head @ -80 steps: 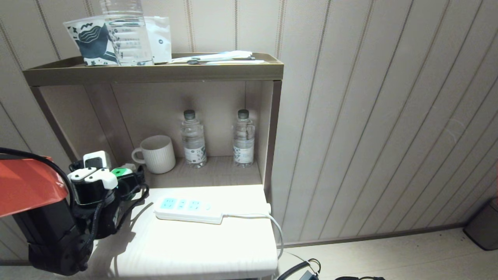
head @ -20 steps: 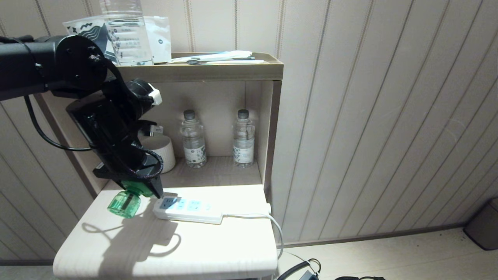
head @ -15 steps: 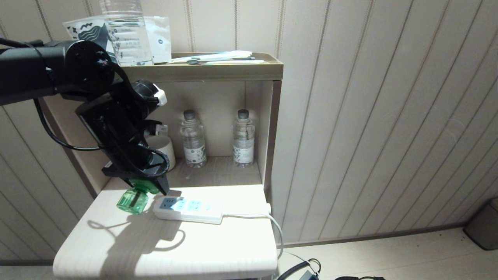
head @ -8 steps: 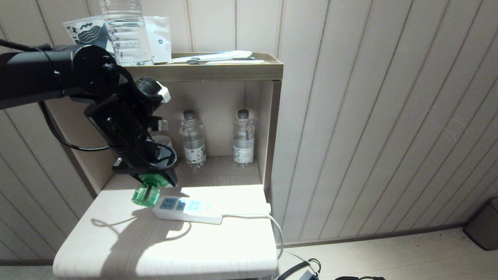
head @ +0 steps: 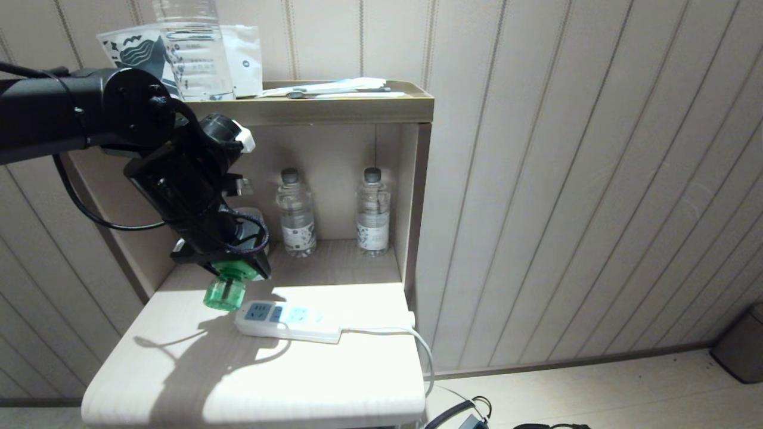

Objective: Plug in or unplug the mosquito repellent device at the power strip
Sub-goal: Insert the plug into the socket

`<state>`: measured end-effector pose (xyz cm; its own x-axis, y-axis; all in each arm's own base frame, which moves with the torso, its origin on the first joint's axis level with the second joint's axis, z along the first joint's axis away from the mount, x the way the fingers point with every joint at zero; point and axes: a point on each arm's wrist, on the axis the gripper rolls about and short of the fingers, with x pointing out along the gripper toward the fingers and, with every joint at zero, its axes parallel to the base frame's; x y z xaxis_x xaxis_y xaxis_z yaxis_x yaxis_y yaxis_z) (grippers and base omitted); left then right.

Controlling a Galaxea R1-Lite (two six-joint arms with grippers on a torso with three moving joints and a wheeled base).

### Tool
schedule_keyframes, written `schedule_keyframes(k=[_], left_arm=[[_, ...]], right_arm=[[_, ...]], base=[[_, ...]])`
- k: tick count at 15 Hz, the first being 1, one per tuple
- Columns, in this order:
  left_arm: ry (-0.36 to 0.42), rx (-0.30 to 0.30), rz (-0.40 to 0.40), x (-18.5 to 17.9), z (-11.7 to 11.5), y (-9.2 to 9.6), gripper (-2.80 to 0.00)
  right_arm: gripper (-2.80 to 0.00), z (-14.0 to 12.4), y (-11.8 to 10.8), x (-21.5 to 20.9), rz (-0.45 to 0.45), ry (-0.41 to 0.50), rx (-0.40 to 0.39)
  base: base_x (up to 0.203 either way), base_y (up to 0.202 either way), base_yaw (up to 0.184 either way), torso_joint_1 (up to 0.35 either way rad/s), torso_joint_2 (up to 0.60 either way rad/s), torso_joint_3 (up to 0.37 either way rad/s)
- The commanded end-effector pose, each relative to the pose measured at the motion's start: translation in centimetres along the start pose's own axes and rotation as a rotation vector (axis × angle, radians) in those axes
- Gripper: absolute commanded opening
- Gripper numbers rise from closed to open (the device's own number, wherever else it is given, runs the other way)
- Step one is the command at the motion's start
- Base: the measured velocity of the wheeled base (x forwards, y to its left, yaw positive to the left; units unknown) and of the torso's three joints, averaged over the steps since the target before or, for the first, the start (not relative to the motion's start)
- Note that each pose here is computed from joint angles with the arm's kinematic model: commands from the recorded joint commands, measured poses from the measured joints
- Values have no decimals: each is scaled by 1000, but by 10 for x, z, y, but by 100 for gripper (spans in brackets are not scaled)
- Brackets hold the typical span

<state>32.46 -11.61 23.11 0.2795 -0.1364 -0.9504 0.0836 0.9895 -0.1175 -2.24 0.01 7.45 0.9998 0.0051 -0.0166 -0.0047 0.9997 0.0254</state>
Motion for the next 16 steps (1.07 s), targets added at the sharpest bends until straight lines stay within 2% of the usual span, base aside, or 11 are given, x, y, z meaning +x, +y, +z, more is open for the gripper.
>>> schedule_keyframes(k=[1, 4, 9, 14, 16], left_arm=[[5, -6, 0, -1, 0, 2, -280], [10, -18, 7, 2, 2, 6, -280], [27, -27, 27, 8, 3, 14, -280], [57, 66, 64, 6, 6, 50, -280], [100, 127, 86, 3, 3, 58, -280]], right_arm=[[-280, 0, 0, 0, 1, 0, -1], [-280, 0, 0, 0, 1, 0, 0], [-280, 0, 0, 0, 1, 0, -1], [-280, 0, 0, 0, 1, 0, 0], [-280, 0, 0, 0, 1, 0, -1]], base=[[0, 0, 0, 0, 0, 0], [1, -30, 1, 0, 1, 0], [0, -145, 2, 2, 1, 2], [0, 0, 0, 0, 0, 0], [0, 0, 0, 0, 0, 0]])
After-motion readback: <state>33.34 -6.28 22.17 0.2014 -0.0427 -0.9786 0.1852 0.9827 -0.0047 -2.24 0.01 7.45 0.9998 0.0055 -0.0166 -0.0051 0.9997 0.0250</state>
